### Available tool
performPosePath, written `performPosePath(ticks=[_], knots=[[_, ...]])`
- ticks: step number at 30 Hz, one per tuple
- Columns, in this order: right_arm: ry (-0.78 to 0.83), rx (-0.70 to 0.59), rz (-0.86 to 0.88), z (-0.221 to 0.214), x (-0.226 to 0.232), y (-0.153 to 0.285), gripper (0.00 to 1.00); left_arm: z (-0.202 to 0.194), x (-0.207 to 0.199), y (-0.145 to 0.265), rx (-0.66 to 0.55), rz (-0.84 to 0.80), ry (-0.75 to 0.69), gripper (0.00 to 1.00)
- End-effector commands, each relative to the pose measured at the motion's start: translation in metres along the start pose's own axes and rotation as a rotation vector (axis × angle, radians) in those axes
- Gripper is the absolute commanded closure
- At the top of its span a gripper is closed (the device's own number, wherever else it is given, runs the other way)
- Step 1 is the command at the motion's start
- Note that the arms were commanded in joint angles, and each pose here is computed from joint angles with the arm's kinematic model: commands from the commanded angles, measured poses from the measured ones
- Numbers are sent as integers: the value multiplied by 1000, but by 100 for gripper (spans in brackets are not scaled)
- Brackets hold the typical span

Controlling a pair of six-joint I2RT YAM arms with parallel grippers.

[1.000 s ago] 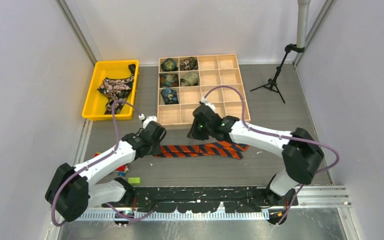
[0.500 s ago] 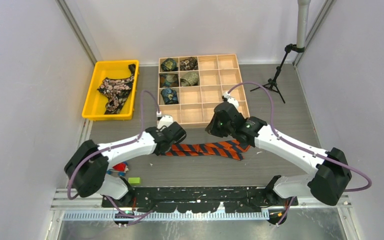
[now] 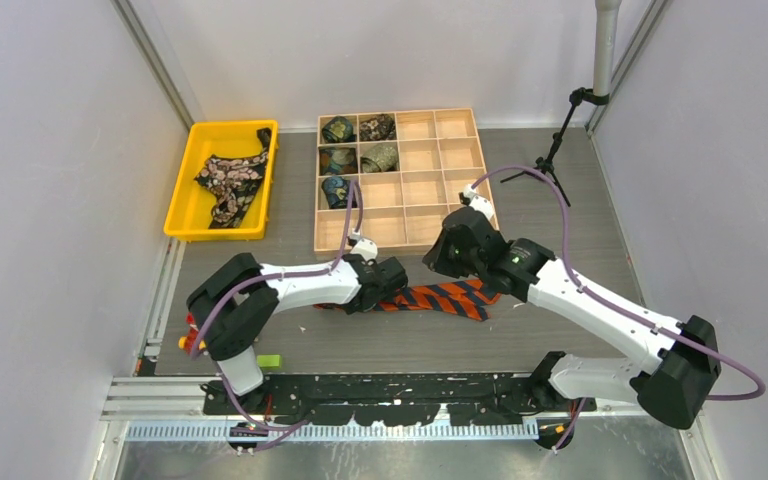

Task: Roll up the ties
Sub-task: Roll the tie at the center of the board.

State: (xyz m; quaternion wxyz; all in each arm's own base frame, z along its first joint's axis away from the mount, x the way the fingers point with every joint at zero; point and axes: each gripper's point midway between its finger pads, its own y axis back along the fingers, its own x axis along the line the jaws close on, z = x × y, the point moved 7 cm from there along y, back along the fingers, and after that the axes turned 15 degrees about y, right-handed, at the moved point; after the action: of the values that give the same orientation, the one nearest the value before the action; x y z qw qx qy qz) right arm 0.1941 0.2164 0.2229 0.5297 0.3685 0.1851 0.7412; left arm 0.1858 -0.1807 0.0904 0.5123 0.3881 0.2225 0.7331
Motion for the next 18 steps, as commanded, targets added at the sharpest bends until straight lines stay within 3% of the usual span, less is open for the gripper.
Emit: performPosePath(ticks=[1, 9, 15, 18], knots=[[-3, -61, -9, 10, -3, 13, 88, 1, -16, 1, -7, -10, 11, 88], [-3, -64, -3, 14, -1, 18, 88, -6, -33, 0, 53, -82, -21, 80], [-7, -60, 0, 16, 0, 19, 88, -3, -37, 8, 77, -135, -20, 58], [-6, -61, 0, 17, 1, 21, 88, -1, -38, 12, 85, -150, -21, 52]])
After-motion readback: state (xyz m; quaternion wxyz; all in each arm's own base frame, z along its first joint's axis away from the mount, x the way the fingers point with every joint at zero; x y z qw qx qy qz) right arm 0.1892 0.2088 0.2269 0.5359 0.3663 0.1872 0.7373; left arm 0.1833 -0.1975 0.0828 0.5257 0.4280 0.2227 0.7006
